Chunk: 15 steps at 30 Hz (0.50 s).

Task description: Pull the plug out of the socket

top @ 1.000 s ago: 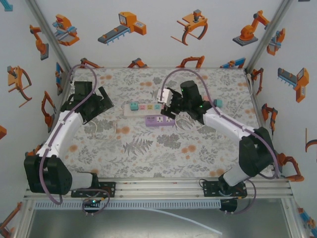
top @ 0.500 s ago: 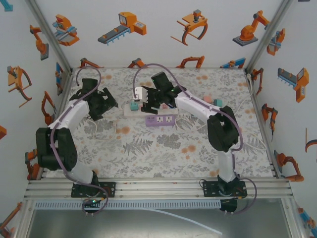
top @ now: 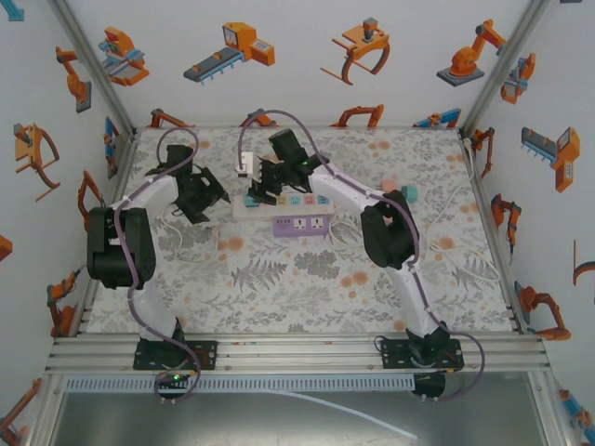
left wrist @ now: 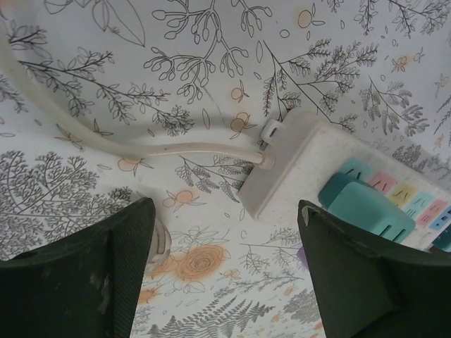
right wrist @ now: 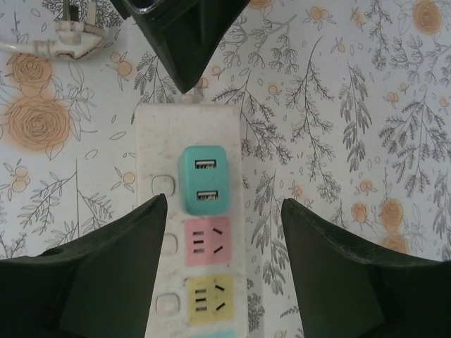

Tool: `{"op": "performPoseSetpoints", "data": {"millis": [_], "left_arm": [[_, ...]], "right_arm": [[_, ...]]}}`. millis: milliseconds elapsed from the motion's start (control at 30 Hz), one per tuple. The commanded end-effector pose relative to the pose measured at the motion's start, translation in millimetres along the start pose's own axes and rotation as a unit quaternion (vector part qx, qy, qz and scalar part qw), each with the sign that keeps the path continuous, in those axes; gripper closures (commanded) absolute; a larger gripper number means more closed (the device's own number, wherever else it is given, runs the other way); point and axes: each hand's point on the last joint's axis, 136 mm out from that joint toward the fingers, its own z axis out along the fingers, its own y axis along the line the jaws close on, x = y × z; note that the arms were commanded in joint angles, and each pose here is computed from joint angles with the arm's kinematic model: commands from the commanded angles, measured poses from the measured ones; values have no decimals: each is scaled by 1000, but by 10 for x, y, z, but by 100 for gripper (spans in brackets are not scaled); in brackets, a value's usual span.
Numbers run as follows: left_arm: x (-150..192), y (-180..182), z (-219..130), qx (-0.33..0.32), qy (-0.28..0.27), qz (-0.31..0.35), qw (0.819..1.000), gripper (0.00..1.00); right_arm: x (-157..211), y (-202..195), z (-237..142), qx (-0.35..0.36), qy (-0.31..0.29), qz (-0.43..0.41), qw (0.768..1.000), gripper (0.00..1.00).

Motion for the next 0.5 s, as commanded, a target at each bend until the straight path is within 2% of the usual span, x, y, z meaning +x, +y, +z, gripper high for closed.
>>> {"op": "performPoseSetpoints", "data": {"millis": [0, 233, 467], "left_arm": [[1, -120, 39, 22, 16, -7, 1000, 28], [92, -135, 167, 22, 35, -3, 999, 38], [209, -124, 293, 23, 60, -3, 998, 42]], "right_arm": [[-127, -24, 85, -11, -29, 12, 999, 41], [-10, 18, 222, -26, -31, 30, 999, 51], [61, 103, 252, -39, -28, 40, 998, 63]]}}
